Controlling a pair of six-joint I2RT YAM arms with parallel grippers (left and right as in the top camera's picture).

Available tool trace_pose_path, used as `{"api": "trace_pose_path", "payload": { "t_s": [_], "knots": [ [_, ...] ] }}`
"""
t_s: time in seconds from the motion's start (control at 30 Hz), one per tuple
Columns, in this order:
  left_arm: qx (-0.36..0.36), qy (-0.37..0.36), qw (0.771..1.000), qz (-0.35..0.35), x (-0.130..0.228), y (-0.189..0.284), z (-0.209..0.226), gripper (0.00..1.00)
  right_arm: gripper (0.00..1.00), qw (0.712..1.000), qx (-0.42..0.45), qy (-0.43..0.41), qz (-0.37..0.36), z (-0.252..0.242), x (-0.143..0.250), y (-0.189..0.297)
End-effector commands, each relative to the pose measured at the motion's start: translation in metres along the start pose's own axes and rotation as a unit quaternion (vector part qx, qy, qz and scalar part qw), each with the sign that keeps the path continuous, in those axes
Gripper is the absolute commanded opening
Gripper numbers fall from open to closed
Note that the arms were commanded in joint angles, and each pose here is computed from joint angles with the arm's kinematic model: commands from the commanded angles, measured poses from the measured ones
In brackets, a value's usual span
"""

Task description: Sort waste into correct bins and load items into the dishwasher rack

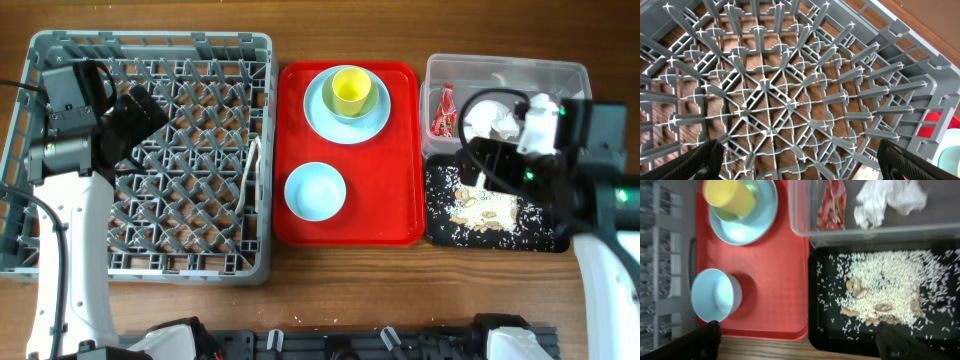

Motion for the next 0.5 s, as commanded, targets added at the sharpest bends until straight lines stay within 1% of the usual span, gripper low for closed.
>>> {"api": "trace_pose_path", "payload": {
  "t_s": [0.0,0.07,0.1,0.17,0.23,0.27,0.3,0.4,0.47],
  "knots": [
    [0.0,0.007,1.0,-0.004,-0.002,0.001,0.001,1.0,1.0,0.999,0.007,-0.002,0.041,-0.004,-0.006,-0.025],
    [0.0,0.007,1.0,-0.004,-0.002,0.001,0.001,1.0,1.0,0.999,0.008,-0.003,0.045,-0.005,-0.008,-0.029],
    [0.0,0.007,1.0,-0.004,-0.002,0.001,0.001,1.0,1.0,0.999,0.005,0.001,0.032,-0.004,-0.009,-0.025],
    [0.0,0.007,1.0,-0.004,-0.002,0.001,0.001,1.0,1.0,1.0,-0.009,0.014,-0.018,0.002,-0.009,-0.005],
    [0.0,0.007,1.0,-0.004,-0.002,0.001,0.001,1.0,1.0,0.993,-0.033,0.037,-0.107,0.01,0.003,0.039],
    [0.0,0.007,1.0,-0.004,-0.002,0.001,0.001,1.0,1.0,0.983,-0.049,0.053,-0.167,0.014,0.017,0.07],
    [0.0,0.007,1.0,-0.004,-0.002,0.001,0.001,1.0,1.0,0.973,-0.061,0.064,-0.211,0.016,0.033,0.094],
    [0.0,0.007,1.0,-0.004,-0.002,0.001,0.001,1.0,1.0,0.94,-0.089,0.091,-0.316,0.016,0.08,0.145],
    [0.0,0.007,1.0,-0.004,-0.002,0.001,0.001,1.0,1.0,0.921,-0.101,0.103,-0.362,0.014,0.104,0.164]
  ]
}}
Point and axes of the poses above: each gripper's point midway between its finger pads, its own y axis back along the fingers, its own z axis along the line the jaws close on, x = y × z, the point moved 9 cm from there along y, back along the fingers, and after that the axes turned 7 degrees about -y, right-handed, at the moved point
